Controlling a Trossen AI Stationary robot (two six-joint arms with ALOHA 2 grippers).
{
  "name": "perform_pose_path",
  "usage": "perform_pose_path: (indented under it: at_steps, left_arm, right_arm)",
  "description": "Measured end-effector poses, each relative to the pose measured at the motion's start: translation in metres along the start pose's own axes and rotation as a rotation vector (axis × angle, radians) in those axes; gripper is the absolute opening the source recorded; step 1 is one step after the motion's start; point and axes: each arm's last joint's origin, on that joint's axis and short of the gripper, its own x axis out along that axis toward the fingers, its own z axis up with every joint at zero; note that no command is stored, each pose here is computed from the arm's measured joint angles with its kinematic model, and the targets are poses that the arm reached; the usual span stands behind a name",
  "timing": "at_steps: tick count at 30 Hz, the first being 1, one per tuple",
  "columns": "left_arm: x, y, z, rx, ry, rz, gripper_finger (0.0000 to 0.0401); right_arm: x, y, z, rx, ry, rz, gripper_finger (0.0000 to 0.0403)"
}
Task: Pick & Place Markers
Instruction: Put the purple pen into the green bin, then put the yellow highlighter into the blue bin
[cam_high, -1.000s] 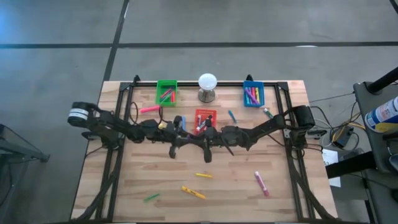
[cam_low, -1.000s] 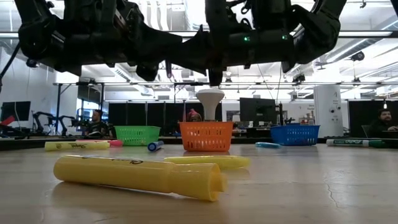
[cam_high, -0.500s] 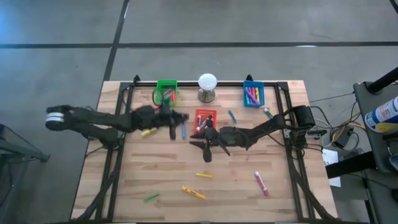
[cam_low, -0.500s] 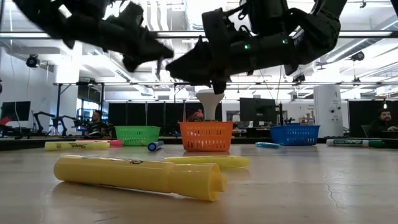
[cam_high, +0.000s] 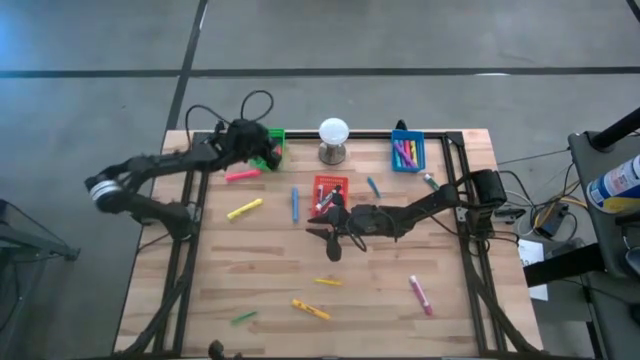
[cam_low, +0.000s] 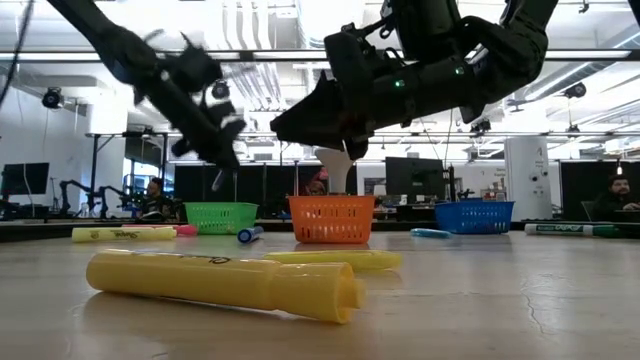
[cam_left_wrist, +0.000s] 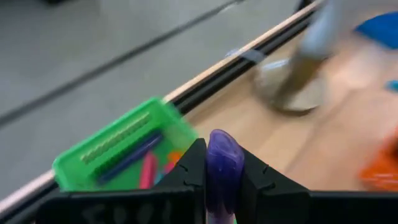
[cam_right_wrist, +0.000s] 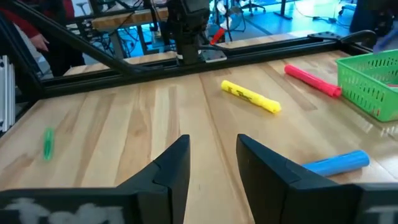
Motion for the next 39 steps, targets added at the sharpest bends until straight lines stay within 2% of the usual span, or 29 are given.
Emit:
perform_pose_path:
  at_steps: [4,8,11,17,23,28,31,34,39]
  left_arm:
    - [0.024,0.014,-0.009,-0.003,0.077,0.013,0.0036]
    - [0.035,0.013,-0.016,0.044,0.126,0.011,0.0044]
    - [0.035,0.01,-0.016,0.076,0.156,0.006,0.0067]
    - [0.025,0.008,-0.003,0.088,0.187,0.009,0.0104]
    - [-0.011,-0.005,0.002,0.167,0.322,-0.039,0.0096]
    - [-0.048,-0.03,-0.016,0.239,0.437,-0.125,0.0067]
    - [-0.06,-0.045,-0.033,0.262,0.485,-0.175,0.0059]
    - [-0.061,-0.056,-0.051,0.26,0.535,-0.186,0.0059]
    - [-0.048,-0.06,-0.073,0.281,0.645,-0.145,0.0077]
  right_arm:
    - [0.0,0.0,0.0,-0.001,0.001,0.0,0.0116]
    - [0.0,0.0,0.0,-0.007,0.004,0.0,0.0112]
    - [0.0,0.0,0.0,-0.012,0.004,0.001,0.0111]
    - [0.0,0.0,-0.001,-0.011,0.005,0.001,0.0115]
    - [0.0,0.001,-0.004,-0.014,0.033,0.002,0.0112]
    - [-0.001,0.002,-0.005,-0.016,0.043,0.0,0.0105]
    - [-0.001,0.002,-0.005,-0.016,0.042,0.001,0.0105]
    - [-0.001,0.002,-0.005,-0.017,0.044,0.003,0.0107]
    - [-0.001,0.004,-0.006,-0.021,0.048,0.007,0.0109]
